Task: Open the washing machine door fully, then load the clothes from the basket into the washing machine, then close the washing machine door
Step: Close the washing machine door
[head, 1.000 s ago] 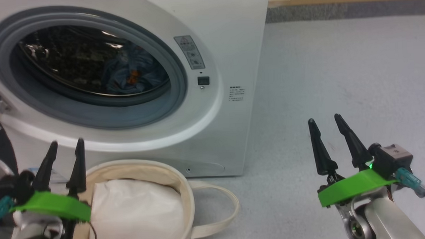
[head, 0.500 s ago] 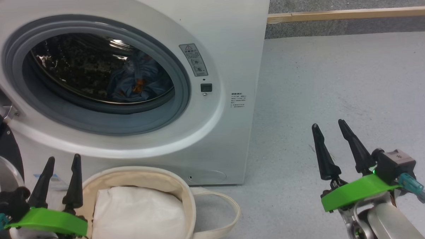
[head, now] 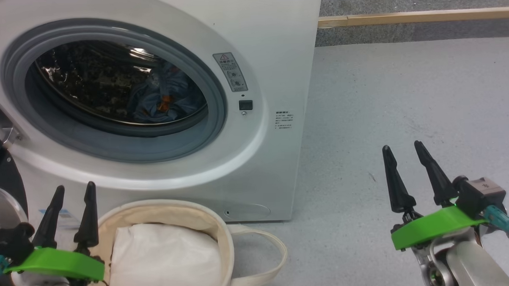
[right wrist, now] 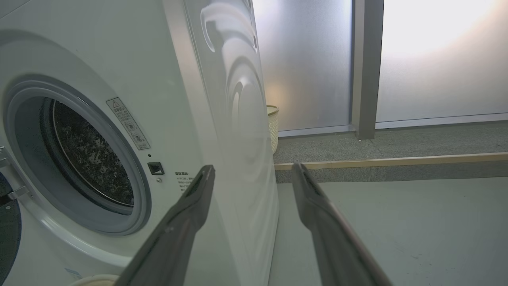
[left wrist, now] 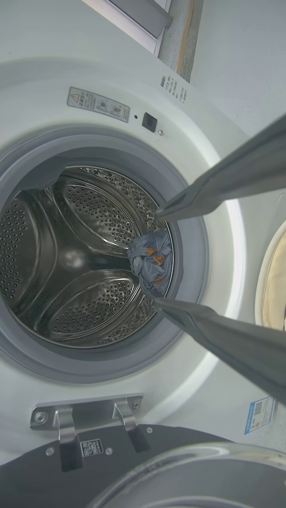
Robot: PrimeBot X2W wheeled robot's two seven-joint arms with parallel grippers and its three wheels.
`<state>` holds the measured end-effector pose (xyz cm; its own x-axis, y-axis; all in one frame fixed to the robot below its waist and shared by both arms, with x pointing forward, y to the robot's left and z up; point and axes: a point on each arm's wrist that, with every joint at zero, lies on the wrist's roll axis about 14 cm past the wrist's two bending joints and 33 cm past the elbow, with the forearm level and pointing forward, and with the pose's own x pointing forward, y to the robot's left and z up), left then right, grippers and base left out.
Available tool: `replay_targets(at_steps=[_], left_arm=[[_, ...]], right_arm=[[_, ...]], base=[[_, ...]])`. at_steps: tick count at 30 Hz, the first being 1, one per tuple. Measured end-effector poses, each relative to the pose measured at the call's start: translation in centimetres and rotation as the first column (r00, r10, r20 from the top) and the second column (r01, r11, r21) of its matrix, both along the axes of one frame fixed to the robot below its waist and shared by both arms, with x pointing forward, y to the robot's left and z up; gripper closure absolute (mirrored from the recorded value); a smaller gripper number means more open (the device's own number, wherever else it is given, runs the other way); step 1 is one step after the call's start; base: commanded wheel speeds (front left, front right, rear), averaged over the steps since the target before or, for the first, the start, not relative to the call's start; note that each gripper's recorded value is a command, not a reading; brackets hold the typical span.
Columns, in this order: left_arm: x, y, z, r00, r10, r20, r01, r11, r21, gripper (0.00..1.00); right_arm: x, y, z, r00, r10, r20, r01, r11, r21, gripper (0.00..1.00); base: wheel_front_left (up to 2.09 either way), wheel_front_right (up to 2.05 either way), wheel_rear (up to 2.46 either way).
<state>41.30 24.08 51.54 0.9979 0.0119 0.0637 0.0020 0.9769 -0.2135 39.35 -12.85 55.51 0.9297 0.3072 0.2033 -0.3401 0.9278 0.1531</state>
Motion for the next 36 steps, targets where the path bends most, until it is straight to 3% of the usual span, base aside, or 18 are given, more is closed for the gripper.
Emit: replay_targets(at_steps=[28,36], left_arm=[[0.2,0.2,0.3,1.0,0.016,0.015,-0.016,1.0,-0.016,0.0],[0.2,0.3,0.4,1.0,0.021,0.017,-0.02,1.0,-0.022,0.0]], right_arm=[[-0.1,-1.4,-0.7,0.999,-0.044,-0.018,0.044,0.999,-0.002,0.0],[-0.2,-1.3,-0.7,0.999,-0.041,-0.018,0.041,0.999,-0.001,0.0]], base=[[0.0,0.0,0.0],[-0.78,0.53,0.25]])
